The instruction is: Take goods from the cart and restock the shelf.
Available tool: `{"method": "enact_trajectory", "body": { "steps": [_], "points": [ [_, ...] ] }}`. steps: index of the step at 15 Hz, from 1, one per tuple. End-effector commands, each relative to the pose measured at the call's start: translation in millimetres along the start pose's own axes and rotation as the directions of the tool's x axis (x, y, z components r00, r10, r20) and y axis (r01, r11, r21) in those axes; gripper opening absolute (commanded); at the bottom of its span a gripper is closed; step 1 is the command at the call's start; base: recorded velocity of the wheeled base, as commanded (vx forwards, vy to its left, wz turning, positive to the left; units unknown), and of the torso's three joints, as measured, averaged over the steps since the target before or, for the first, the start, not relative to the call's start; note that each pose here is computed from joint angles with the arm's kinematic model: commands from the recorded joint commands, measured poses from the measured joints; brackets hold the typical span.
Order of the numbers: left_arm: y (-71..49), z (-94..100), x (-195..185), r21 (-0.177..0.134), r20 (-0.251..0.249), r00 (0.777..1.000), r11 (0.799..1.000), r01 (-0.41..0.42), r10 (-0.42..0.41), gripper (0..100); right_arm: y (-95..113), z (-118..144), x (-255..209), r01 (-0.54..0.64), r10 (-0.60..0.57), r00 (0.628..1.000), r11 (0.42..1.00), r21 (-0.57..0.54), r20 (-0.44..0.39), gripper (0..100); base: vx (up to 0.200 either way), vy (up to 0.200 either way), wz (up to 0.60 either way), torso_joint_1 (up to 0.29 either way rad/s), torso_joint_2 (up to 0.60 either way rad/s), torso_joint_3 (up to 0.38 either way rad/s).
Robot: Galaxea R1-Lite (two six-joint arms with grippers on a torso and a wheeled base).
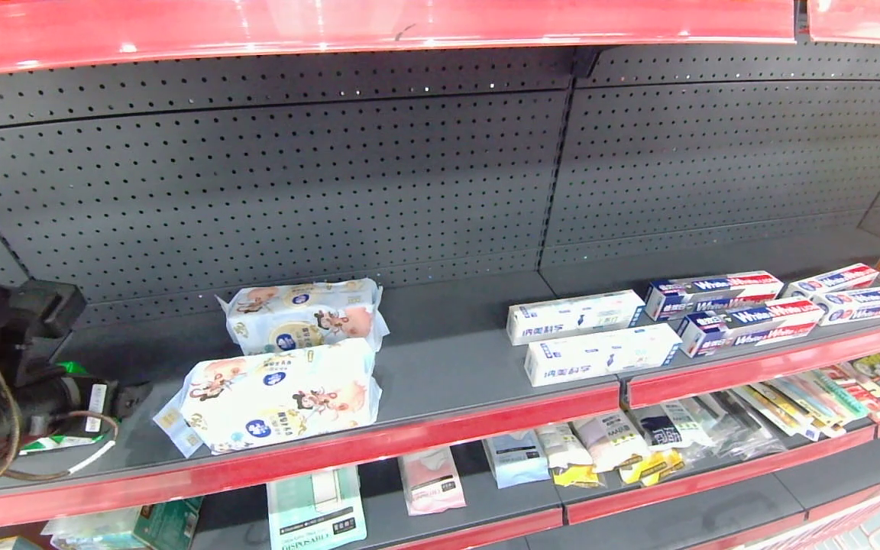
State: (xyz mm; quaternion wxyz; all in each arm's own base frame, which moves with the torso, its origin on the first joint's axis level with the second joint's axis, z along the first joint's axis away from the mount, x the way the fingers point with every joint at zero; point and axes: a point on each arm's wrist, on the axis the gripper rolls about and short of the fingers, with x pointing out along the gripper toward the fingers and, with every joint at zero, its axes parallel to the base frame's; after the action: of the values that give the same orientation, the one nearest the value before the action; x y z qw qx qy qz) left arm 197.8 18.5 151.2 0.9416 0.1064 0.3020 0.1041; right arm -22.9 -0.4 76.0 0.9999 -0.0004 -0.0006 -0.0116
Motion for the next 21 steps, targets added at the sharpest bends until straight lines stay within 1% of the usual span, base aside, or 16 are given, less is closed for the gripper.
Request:
{"method": "enact_trajectory", "body": {
  "steps": [1, 3, 4, 6, 7, 8, 9, 10, 11, 13, 14, 16, 17, 18, 20, 21],
  "points": [
    [13.2, -16.8, -56.3, -0.035, 0.139, 0.990, 0.999, -0.007, 0.012, 100, 0.0, -0.1, 0.0, 0.000, 0.000, 1.000, 1.000, -0.001, 0.000, 100, 0.000, 0.000, 0.00, 0.000, 0.00, 0.000],
    [15.5, -33.9, -93.6, -0.043, 0.233, 0.973, 0.999, 0.007, 0.003, 100, 0.0, -0.1, 0.0, -0.002, 0.002, 1.000, 1.000, -0.001, 0.000, 100, 0.000, 0.000, 0.00, 0.000, 0.00, 0.000],
    [15.9, -49.0, -114.8, -0.056, 0.274, 0.962, 0.998, 0.020, -0.004, 100, 0.0, -0.1, 0.0, 0.000, 0.000, 1.000, 1.000, 0.001, 0.000, 100, 0.000, 0.000, 0.00, 0.000, 0.00, 0.000],
    [11.4, -86.8, -147.4, -0.053, 0.363, 0.927, 0.991, 0.120, -0.093, 100, 0.0, -0.1, 0.0, -0.002, 0.002, 1.000, 1.000, -0.001, 0.000, 100, 0.000, 0.000, 0.00, 0.000, 0.00, 0.000],
    [9.0, -102.8, -156.1, -0.047, 0.391, 0.913, 0.988, 0.149, -0.119, 100, 0.0, -0.1, 0.0, 0.000, 0.000, 1.000, 1.000, -0.001, 0.000, 100, 0.000, 0.000, 0.00, 0.000, 0.00, 0.000],
    [7.9, -113.0, -160.9, -0.056, 0.408, 0.906, 0.987, 0.152, -0.116, 100, 0.0, -0.1, 0.0, 0.000, 0.000, 1.000, 1.000, 0.001, 0.000, 100, 0.000, 0.000, 0.00, 0.000, 0.00, 0.000],
    [6.6, -126.9, -167.6, -0.098, 0.428, 0.898, 0.983, 0.158, -0.101, 100, 0.0, -0.1, 0.0, 0.000, 0.000, 1.000, 1.000, 0.001, 0.000, 100, 0.000, 0.000, 0.00, 0.000, 0.00, 0.000],
    [6.2, -133.6, -170.1, -0.145, 0.431, 0.898, 0.976, 0.162, -0.085, 100, 0.0, -0.1, 0.0, 0.000, 0.000, 1.000, 1.000, -0.001, 0.000, 100, 0.000, 0.000, 0.00, 0.000, 0.00, 0.000],
    [6.1, -137.7, -170.9, -0.175, 0.420, 0.905, 0.974, 0.147, -0.061, 100, 0.0, -0.1, 0.0, 0.000, 0.000, 1.000, 1.000, -0.001, 0.000, 100, 0.000, 0.000, 0.00, 0.000, 0.00, 0.000],
    [5.9, -140.3, -171.7, -0.177, 0.423, 0.904, 0.974, 0.143, -0.056, 100, 0.0, -0.1, 0.0, 0.000, 0.000, 1.000, 1.000, -0.001, 0.000, 100, 0.000, 0.000, 0.00, 0.000, 0.00, 0.000],
    [5.9, -142.7, -174.3, -0.171, 0.449, 0.892, 0.974, 0.146, -0.055, 100, 0.0, -0.1, 0.0, 0.000, 0.000, 1.000, 1.000, -0.001, 0.000, 100, 0.000, 0.000, 0.00, 0.000, 0.00, 0.000],
    [2.7, -156.5, -171.0, -0.182, 0.469, 0.882, 0.973, 0.143, -0.042, 100, 0.0, -0.1, 0.0, -0.002, 0.002, 1.000, 1.000, -0.001, 0.000, 100, 0.000, 0.000, 0.00, 0.000, 0.00, 0.000],
    [0.4, -164.3, -167.0, -0.177, 0.475, 0.879, 0.974, 0.139, -0.039, 100, 0.0, -0.1, 0.0, 0.000, 0.000, 1.000, 1.000, -0.001, 0.000, 100, 0.000, 0.000, 0.00, 0.000, 0.00, 0.000],
    [0.7, -163.8, -166.3, -0.179, 0.480, 0.877, 0.976, 0.124, -0.023, 100, 0.0, -0.1, 0.0, 0.000, 0.000, 1.000, 1.000, -0.001, 0.000, 100, 0.000, 0.000, 0.00, 0.000, 0.00, 0.000],
    [1.2, -166.7, -162.5, -0.199, 0.450, 0.891, 0.979, 0.043, 0.052, 100, 0.0, -0.1, 0.0, -0.002, 0.002, 1.000, 1.000, 0.001, 0.000, 100, 0.000, 0.000, 0.00, 0.000, 0.00, 0.000],
    [0.2, -171.4, -156.4, -0.213, 0.421, 0.903, 0.977, 0.002, 0.090, 100, 0.0, -0.1, 0.0, 0.000, 0.000, 1.000, 1.000, 0.001, 0.000, 100, 0.000, 0.000, 0.00, 0.000, 0.00, 0.000]
  ]
}}
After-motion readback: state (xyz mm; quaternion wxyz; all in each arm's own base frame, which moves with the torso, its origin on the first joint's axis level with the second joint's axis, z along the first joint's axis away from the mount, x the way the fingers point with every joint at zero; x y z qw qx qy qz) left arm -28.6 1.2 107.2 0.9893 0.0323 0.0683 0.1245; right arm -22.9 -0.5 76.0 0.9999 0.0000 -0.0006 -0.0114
